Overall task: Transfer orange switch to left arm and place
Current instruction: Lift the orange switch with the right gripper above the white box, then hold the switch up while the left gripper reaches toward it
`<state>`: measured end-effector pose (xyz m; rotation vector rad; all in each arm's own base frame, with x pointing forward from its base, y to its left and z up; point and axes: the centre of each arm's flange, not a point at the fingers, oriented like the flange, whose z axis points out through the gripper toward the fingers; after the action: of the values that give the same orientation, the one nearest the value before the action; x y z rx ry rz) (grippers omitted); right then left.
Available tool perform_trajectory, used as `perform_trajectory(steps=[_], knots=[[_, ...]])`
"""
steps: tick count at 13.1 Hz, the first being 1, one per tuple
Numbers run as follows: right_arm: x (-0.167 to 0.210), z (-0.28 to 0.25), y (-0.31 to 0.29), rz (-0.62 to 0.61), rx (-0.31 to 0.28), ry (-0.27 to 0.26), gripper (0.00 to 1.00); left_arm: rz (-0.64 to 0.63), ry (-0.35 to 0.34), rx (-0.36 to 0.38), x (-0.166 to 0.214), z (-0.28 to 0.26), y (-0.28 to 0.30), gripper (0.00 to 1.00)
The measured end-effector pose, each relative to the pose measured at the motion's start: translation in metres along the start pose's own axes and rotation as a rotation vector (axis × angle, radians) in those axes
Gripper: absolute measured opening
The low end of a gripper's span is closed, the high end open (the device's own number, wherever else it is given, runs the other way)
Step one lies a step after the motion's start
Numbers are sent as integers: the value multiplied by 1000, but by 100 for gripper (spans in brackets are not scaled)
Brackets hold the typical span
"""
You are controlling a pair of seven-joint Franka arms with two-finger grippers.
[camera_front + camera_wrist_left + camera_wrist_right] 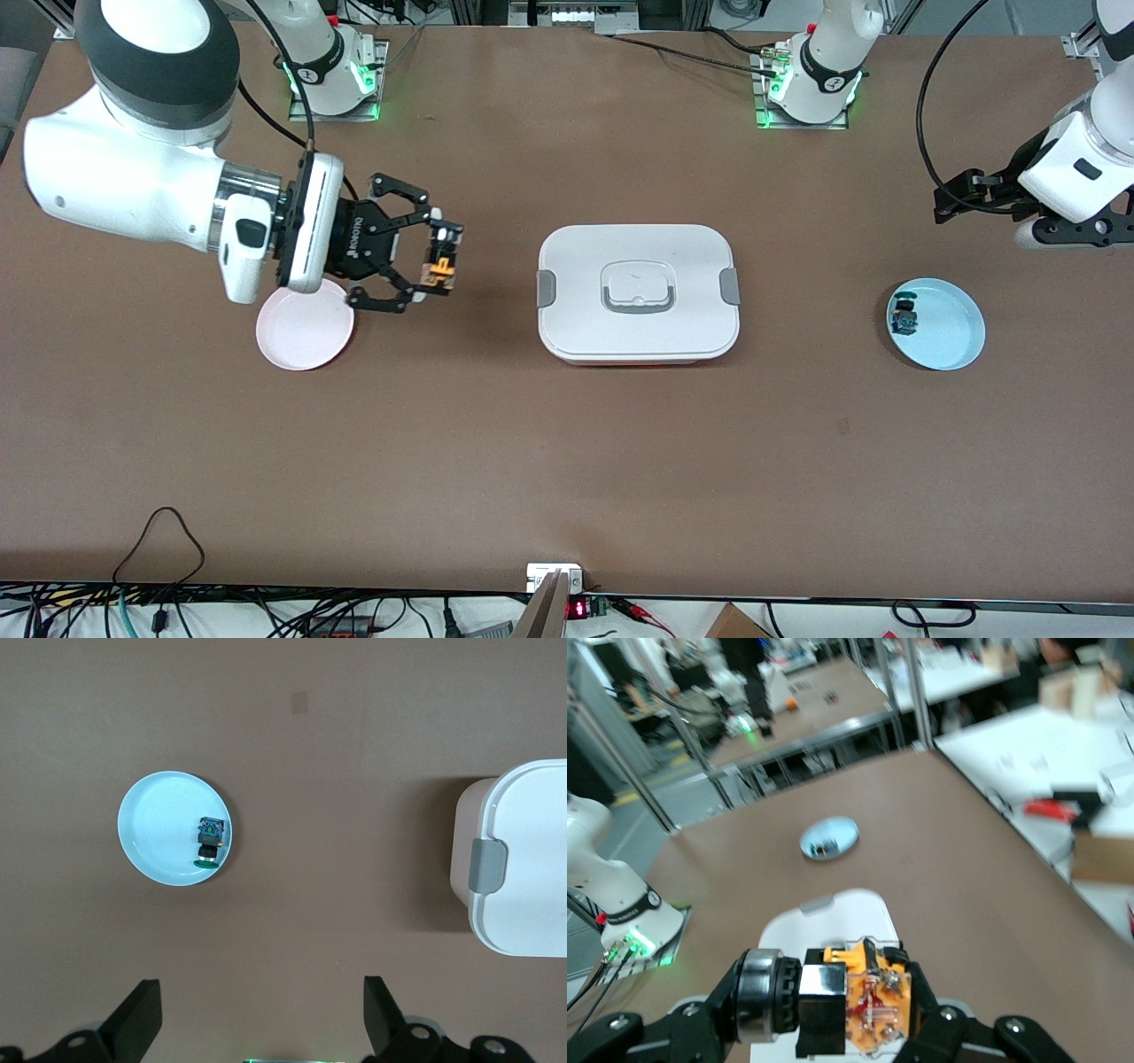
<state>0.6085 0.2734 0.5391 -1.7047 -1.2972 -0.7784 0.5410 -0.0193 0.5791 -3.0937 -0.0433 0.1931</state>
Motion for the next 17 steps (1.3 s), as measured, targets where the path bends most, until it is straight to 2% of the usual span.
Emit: perform_trajectory(steps=[1,3,5,6,9,13,15,17], knots=[[2,9,-2,-55,23,41,72,4,-23,-3,-1,2,2,100],[8,28,-13,-112,60,71,72,24,-64,-58,-2,8,18,100],[18,51,-28,-121,105,128,72,42,-109,-157,-3,14,36,100],[22,63,-34,-125,128,167,72,48,-146,-231,-7,14,43,100],[28,97,-52,-119,186,227,72,68,-205,-506,-15,-9,57,100],[22,137,-62,-76,240,309,72,51,-264,-979,9,-12,64,100],[20,151,-65,-75,251,347,72,63,-248,-1139,24,-11,72,100],[21,157,-66,-79,247,409,72,38,-230,-1291,31,-11,94,100]])
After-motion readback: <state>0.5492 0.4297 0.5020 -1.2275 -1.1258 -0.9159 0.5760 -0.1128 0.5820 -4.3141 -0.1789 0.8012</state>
